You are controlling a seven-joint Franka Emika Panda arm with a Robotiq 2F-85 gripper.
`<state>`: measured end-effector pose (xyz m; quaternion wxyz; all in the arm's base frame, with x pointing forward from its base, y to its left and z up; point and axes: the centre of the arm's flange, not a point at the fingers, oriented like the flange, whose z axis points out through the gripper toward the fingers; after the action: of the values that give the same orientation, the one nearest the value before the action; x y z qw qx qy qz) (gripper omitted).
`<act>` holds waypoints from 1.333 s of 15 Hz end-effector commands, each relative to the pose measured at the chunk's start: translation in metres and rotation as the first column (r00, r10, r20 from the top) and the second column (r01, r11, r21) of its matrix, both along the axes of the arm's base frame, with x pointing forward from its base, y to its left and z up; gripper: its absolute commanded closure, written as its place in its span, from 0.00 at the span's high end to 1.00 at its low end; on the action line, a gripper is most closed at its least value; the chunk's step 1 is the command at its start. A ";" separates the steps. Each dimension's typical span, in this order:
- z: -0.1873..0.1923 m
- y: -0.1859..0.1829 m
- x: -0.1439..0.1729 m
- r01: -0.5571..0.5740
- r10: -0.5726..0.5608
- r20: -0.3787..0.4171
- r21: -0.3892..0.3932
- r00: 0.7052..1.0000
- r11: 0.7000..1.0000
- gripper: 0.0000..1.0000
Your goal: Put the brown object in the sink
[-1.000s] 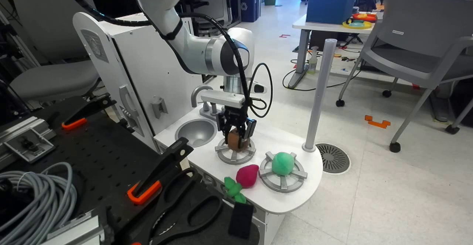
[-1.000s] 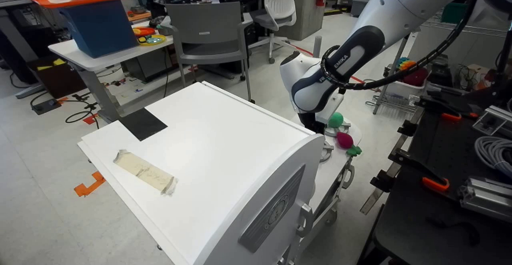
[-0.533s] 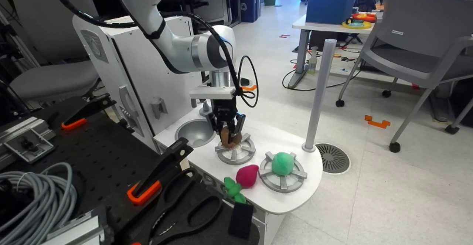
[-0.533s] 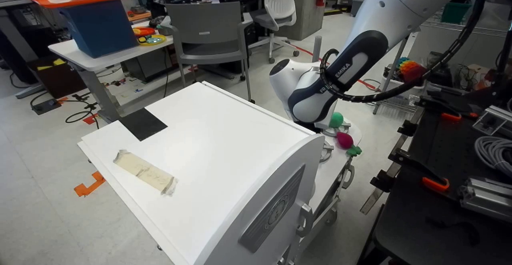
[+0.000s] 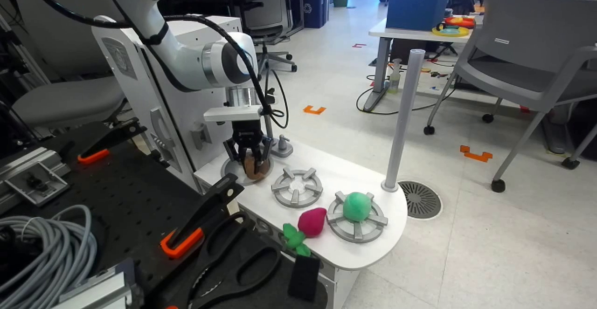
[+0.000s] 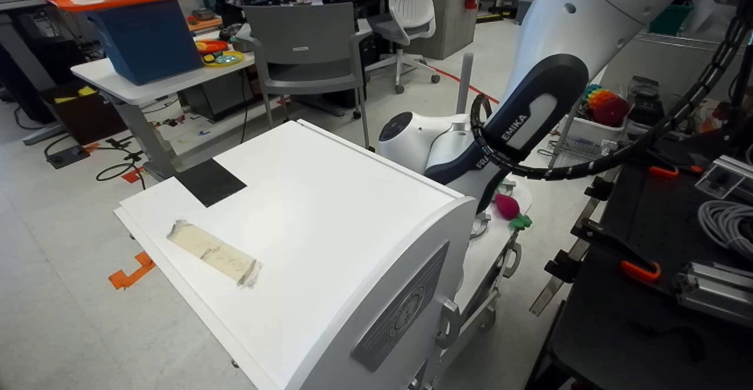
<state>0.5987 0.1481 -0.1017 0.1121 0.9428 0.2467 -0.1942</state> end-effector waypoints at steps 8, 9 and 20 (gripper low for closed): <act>-0.038 0.028 0.030 -0.201 0.200 0.020 0.066 0.980 0.977 0.07; -0.042 0.029 0.030 -0.199 0.199 0.006 0.081 0.980 0.977 0.07; -0.037 0.020 0.030 -0.211 0.211 0.008 0.117 0.977 0.971 0.96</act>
<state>0.6263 0.1728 -0.1272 0.0863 0.9161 0.3560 -0.1627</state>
